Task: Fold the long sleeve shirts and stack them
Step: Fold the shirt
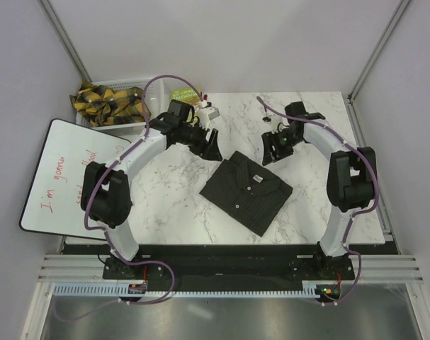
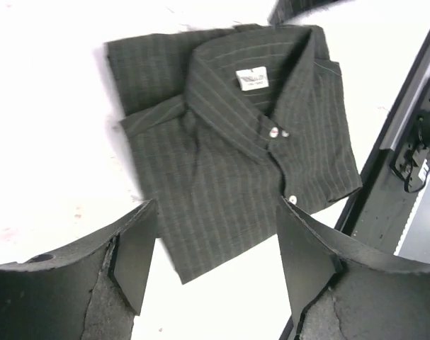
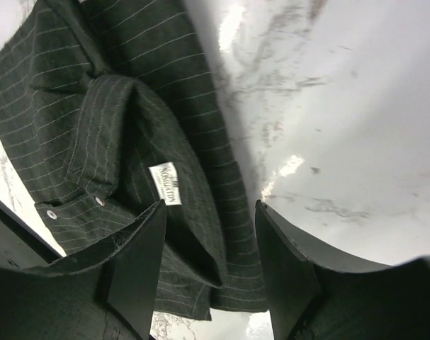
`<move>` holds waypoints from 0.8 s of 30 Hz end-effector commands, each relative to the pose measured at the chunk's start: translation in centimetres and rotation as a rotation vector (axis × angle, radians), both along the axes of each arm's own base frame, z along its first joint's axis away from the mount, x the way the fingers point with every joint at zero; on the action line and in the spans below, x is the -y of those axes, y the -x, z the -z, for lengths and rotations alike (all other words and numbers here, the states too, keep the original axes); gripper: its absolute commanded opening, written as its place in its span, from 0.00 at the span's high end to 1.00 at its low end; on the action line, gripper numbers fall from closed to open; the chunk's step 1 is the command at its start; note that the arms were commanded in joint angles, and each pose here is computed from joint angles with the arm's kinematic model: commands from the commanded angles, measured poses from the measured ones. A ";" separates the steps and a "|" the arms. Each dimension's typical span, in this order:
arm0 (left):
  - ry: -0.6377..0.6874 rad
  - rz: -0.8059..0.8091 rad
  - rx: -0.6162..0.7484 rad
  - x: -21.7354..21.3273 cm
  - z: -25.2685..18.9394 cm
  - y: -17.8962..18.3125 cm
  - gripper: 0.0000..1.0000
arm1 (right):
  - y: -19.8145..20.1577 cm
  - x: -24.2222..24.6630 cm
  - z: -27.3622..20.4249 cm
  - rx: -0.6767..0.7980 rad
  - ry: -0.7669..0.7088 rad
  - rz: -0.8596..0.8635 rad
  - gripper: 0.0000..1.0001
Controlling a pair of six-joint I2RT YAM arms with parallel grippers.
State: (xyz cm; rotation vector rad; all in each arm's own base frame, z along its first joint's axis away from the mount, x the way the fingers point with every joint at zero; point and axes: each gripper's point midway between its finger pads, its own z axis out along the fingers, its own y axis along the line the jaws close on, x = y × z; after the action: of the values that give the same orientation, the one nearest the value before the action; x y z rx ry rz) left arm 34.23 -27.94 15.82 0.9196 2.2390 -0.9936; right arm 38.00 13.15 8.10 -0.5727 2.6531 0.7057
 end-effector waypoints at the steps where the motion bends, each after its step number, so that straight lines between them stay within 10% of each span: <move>1: 0.040 0.029 0.038 -0.5 -1.1 -1.3 0.25 | -0.1 -1.8 -1.0 0.089 0.098 -0.098 0.41; 11: 0.007 0.001 -0.004 -1.7 1.2 -1.6 0.26 | -2.9 -2.6 3.8 0.081 0.225 -0.117 0.54; 16: -0.001 -0.024 -0.028 -2.6 1.8 -1.6 0.27 | -3.8 -3.2 4.9 0.095 0.208 -0.159 0.97; 24: 0.047 -0.052 -0.093 -4.3 2.4 0.9 0.29 | -4.6 -9.0 4.3 0.134 0.042 -0.346 1.00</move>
State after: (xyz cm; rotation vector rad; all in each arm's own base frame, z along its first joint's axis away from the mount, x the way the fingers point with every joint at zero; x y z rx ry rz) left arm 34.67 -24.20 11.62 0.8160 2.3622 -1.0128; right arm 42.13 18.04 2.57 -0.9117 2.6191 0.5429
